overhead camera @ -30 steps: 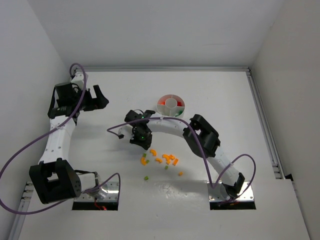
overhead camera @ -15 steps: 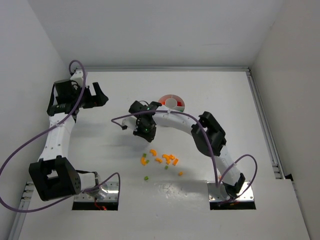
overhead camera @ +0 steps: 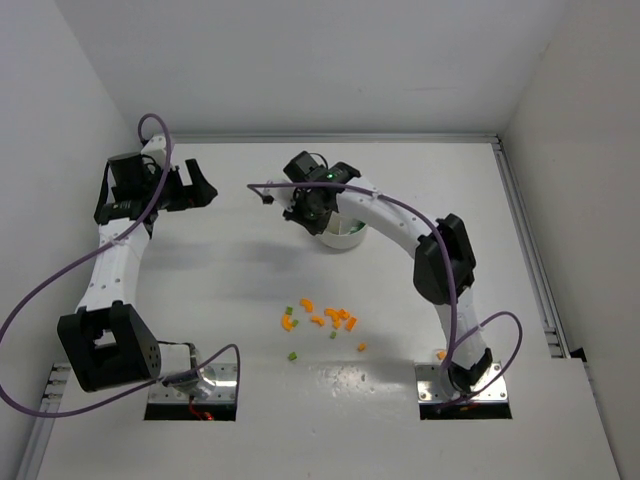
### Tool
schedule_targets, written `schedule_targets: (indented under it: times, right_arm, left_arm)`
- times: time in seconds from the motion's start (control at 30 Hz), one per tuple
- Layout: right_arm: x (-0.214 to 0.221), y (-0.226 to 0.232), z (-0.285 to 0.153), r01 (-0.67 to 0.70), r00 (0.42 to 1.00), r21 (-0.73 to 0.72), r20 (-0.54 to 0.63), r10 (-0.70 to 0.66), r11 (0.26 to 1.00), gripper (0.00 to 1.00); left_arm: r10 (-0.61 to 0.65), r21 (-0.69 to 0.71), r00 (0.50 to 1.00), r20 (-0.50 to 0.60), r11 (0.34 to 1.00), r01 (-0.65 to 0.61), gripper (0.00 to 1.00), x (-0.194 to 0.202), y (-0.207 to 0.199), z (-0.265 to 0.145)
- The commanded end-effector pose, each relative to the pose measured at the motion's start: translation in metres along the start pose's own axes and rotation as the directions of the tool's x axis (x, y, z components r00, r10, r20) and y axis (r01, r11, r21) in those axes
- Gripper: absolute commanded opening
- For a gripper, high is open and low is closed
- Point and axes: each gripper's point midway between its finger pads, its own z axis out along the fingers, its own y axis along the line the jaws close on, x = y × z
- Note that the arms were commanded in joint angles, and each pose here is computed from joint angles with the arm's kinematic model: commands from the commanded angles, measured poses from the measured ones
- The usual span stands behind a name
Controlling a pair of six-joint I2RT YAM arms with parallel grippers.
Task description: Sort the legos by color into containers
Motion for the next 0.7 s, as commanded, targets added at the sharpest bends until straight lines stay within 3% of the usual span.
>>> schedule_targets:
  times: [0.0,0.3,0.5,0.67]
  right_arm:
    - [-0.011,-0.032,-0.023,-0.008,0.999,0.099,0.044,0.004,0.995,0.0]
    - [0.003,-0.067,-0.027,-0.062,0.997,0.145,0.045,0.055,0.988,0.01]
    - [0.008,-0.068,-0.023,-0.069,0.997,0.132,0.033,0.065,0.989,0.22]
    - [0.009,-0.064,-0.023,-0.069,0.997,0.112,0.034,0.065,0.991,0.31]
  left_arm:
    - [0.02,0.015,0.998,0.067,1.0,-0.021,0.99,-0.025,-0.003,-0.005]
    - [0.019,0.033,0.997,0.071,0.999,-0.022,0.99,-0.028,-0.008,-0.002]
    - [0.023,0.041,0.997,0.069,0.999,-0.026,0.99,-0.027,-0.012,-0.001]
    - [0.023,0.041,0.997,0.069,0.999,-0.026,0.99,-0.027,-0.012,-0.001]
